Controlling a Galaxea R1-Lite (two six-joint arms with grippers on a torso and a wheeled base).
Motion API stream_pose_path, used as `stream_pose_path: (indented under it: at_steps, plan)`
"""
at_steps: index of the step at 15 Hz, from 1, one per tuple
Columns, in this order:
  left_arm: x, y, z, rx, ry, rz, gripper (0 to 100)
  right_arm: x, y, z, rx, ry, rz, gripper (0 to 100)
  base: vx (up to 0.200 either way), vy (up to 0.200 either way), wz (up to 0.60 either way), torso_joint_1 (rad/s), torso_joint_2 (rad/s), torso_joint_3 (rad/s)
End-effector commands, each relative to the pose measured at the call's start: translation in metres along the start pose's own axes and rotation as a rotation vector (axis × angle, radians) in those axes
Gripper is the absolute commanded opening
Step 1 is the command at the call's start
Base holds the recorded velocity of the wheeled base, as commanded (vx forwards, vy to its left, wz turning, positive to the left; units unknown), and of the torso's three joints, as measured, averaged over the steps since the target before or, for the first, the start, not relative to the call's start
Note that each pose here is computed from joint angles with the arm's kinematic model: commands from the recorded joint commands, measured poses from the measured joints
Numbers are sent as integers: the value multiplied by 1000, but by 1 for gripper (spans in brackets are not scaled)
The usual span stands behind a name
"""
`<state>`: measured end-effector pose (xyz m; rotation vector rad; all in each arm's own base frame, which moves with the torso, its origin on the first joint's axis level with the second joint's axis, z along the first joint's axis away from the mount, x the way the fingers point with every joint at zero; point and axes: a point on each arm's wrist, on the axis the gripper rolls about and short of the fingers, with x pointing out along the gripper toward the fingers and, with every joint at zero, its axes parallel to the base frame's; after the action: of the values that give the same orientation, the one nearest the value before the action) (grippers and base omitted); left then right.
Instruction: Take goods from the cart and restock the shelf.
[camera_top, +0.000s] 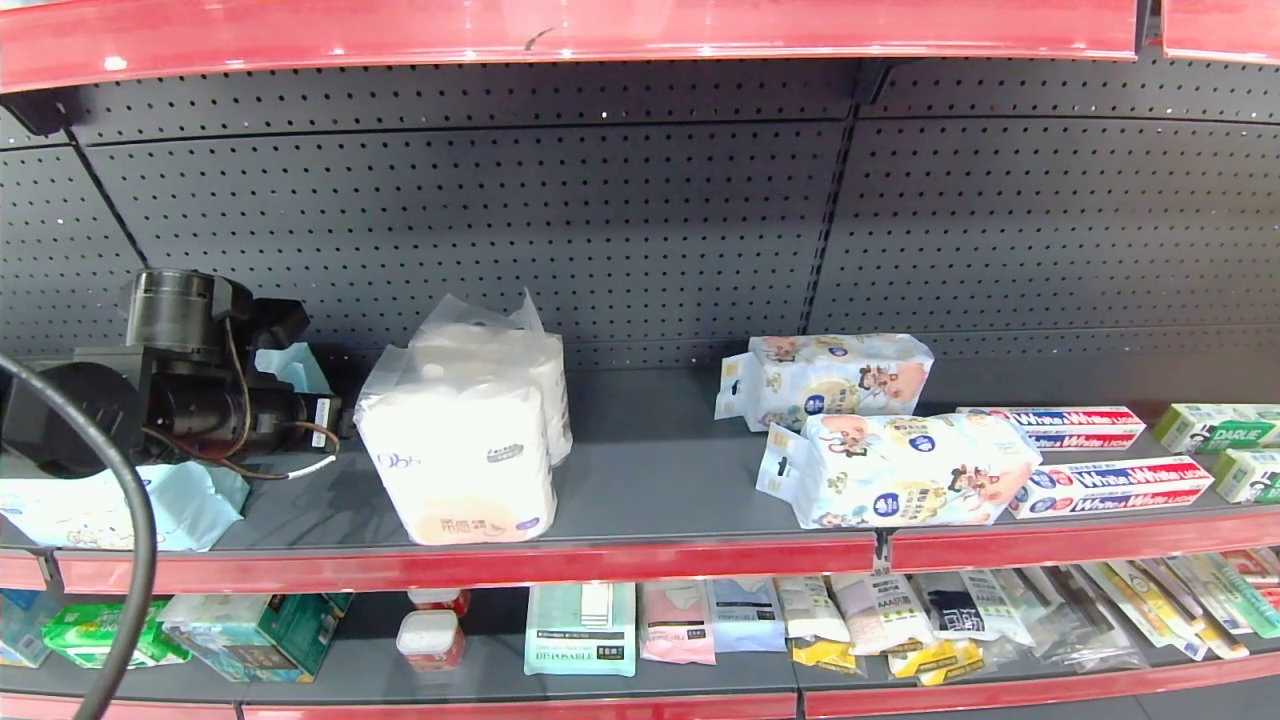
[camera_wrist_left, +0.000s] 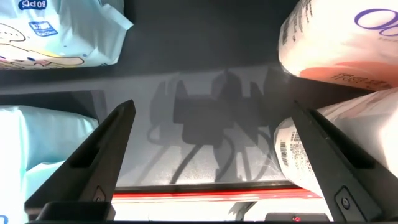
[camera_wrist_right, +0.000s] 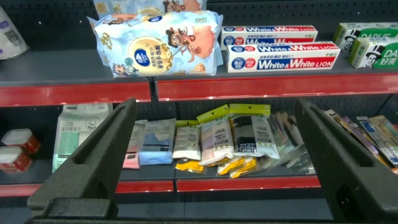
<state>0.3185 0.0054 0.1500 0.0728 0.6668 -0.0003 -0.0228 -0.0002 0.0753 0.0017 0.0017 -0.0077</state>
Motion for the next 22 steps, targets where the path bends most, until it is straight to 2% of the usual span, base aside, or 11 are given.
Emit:
stream_pose_path:
  at_steps: [1, 22]
  plan:
    - [-1, 0, 0, 0, -2, 1, 100, 0, 0, 0, 0, 1, 0, 100, 0, 0, 0, 0, 0, 0]
    - [0, -4, -2, 6, 5, -8, 100, 0, 0, 0, 0, 1, 0, 100, 0, 0, 0, 0, 0, 0]
